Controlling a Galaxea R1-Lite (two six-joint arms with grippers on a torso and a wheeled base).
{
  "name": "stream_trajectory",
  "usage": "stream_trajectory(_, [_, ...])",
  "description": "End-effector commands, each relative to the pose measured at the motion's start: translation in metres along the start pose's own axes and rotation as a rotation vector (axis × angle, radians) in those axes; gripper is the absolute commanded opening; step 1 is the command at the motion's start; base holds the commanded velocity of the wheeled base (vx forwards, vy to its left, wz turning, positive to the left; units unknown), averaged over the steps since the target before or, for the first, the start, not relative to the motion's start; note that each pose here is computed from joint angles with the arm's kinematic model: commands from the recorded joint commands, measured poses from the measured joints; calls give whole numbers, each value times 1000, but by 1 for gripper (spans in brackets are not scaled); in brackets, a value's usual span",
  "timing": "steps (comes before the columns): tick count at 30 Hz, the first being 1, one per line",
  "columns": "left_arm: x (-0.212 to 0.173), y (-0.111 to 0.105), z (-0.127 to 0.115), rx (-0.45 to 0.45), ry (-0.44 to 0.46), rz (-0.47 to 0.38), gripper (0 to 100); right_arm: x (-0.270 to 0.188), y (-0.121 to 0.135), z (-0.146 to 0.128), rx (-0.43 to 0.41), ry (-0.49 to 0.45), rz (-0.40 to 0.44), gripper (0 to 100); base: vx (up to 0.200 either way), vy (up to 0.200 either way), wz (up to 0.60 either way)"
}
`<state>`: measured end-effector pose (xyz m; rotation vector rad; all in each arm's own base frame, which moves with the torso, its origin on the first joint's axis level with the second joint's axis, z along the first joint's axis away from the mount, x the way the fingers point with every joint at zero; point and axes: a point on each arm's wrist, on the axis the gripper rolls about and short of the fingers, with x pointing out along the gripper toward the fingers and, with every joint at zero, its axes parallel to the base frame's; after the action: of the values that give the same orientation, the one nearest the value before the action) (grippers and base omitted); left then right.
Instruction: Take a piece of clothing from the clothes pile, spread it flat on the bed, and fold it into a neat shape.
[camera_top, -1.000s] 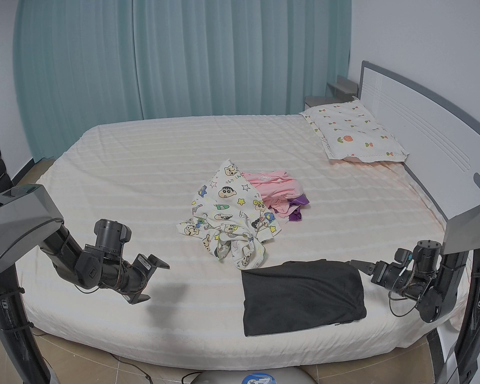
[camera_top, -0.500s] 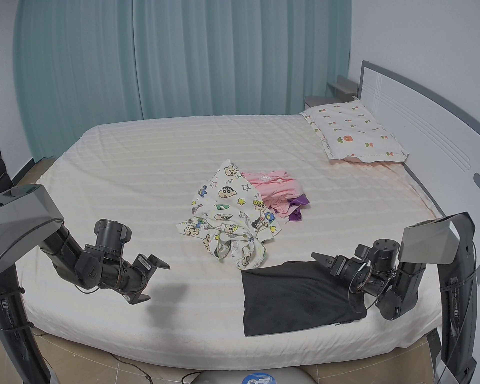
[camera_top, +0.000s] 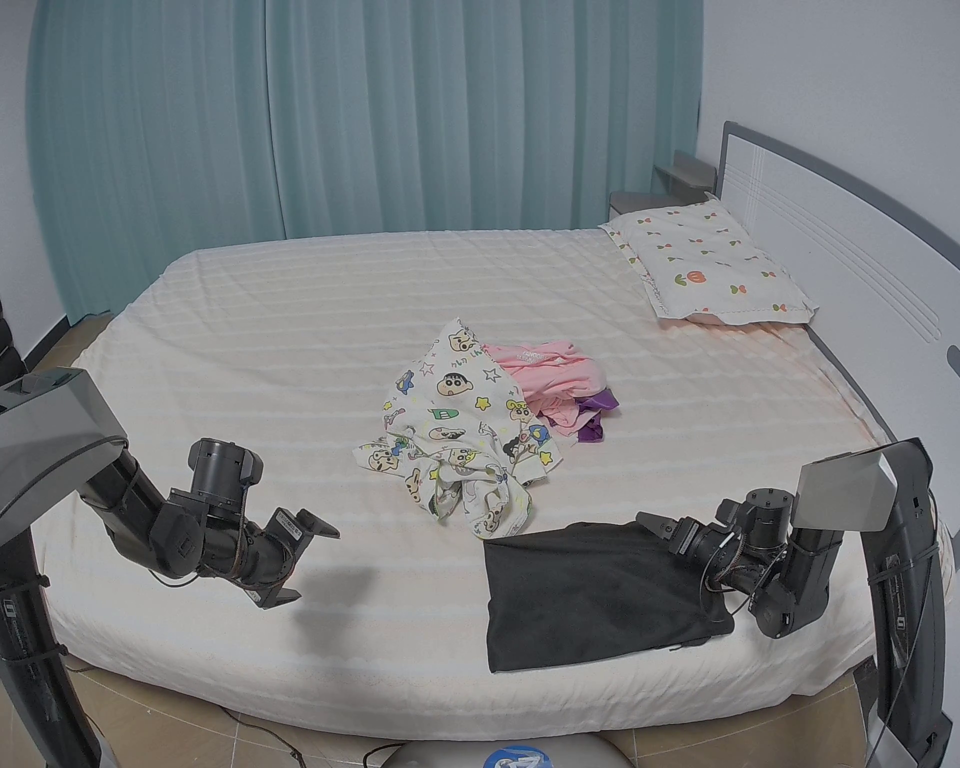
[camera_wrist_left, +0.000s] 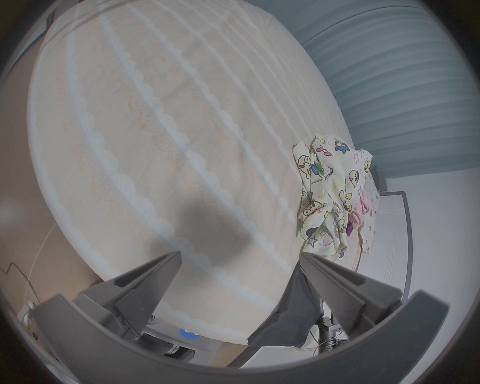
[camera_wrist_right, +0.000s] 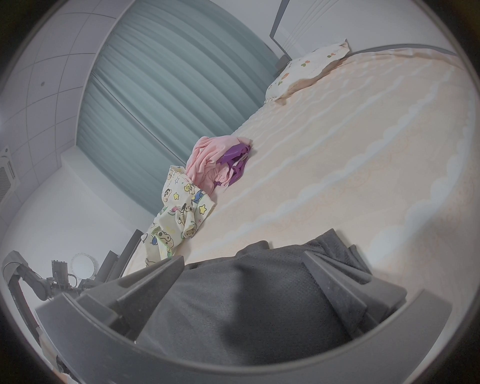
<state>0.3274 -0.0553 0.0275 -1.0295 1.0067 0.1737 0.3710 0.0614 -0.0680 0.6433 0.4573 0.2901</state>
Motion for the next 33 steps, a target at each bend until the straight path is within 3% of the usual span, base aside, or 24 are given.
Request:
stream_trajectory(1, [0, 0, 0, -1, 1, 0, 100, -6, 12, 11, -12, -42, 12, 100, 0, 0, 0])
stream_trajectory(6, [0, 0, 0, -1, 1, 0, 100, -16, 49, 23, -43, -67, 86, 100, 0, 0, 0])
stream_trajectory(11, [0, 0, 0, -1, 1, 0, 100, -19, 72, -9, -34, 37, 128, 100, 0, 0, 0])
stream_trajectory(17, [0, 0, 0, -1, 0, 1, 100, -8, 63, -34, 23, 90, 106, 100, 0, 0, 0])
stream_trajectory(20, [0, 0, 0, 0, 0, -1, 100, -7, 57, -32, 32, 85, 91, 100, 0, 0, 0])
stream_trajectory(24, [0, 0, 0, -1, 1, 0, 100, -5, 51, -26, 37, 62, 78, 100, 0, 0, 0])
stream_trajectory(33, [0, 0, 0, -1, 1, 0, 100, -30, 49, 17, 50, -62, 44, 100, 0, 0, 0])
